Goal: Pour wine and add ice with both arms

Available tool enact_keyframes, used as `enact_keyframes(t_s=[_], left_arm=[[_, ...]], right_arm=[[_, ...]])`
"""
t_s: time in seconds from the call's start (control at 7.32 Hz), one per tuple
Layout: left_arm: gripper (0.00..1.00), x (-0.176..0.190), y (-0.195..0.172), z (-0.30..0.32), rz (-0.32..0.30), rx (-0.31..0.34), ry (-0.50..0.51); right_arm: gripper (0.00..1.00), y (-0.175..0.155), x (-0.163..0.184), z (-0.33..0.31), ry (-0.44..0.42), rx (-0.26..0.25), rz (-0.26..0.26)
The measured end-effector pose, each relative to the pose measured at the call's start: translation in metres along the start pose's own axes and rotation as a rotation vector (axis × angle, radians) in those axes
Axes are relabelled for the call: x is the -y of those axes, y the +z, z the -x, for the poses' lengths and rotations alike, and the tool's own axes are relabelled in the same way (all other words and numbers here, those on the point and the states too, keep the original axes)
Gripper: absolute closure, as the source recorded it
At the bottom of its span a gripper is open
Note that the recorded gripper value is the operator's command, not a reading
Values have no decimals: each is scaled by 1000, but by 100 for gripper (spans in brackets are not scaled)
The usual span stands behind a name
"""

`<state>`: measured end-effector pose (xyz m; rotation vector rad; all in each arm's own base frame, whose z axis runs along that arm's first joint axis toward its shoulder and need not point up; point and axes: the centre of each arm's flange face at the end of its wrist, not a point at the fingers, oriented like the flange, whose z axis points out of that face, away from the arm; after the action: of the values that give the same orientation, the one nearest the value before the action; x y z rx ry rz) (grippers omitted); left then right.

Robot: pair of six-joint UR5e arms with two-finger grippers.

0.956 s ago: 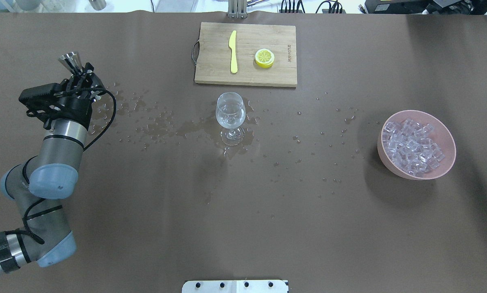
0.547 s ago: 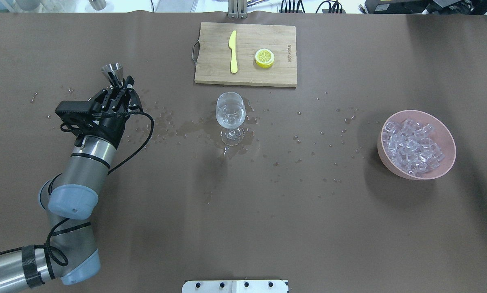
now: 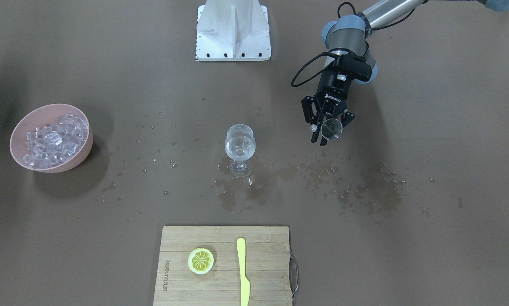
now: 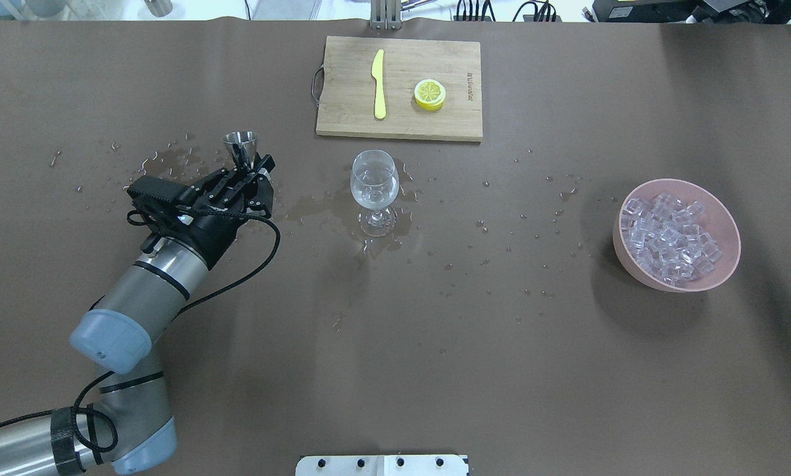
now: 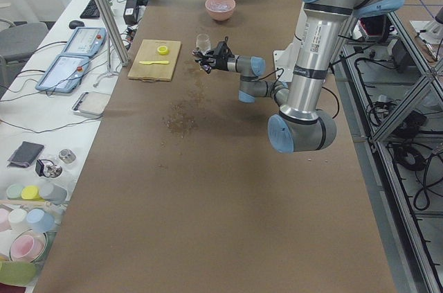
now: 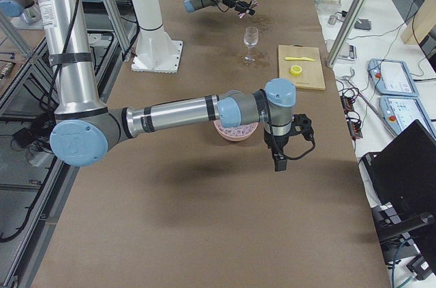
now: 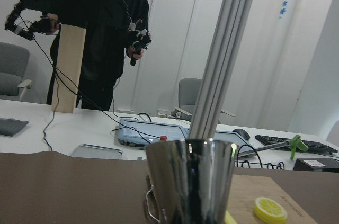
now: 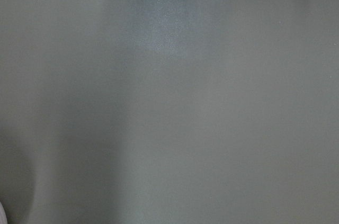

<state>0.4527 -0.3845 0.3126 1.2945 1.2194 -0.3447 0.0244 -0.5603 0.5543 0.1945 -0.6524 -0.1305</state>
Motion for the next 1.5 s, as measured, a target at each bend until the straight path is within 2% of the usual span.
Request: enact_keyframes(t_s=[0.27,0.55,0.68,1.09,1.5], left_arm=[[100,3,-5,-24,46,-197,19],[100,0,-6,-41,89,-308,80],[100,-1,-5,-46,103,-337,123],[100,-4,7,-58,179,-349,217],[100,3,30,-62,250,-299,277]], right_arm=[[0,1,0,-1,3,0,2],[0,2,-1,-2,5,0,5],[0,3,-2,-3,7,0,7],[0,7,-7,-6,13,0,15],[0,10,-13,-8,19,1,23]])
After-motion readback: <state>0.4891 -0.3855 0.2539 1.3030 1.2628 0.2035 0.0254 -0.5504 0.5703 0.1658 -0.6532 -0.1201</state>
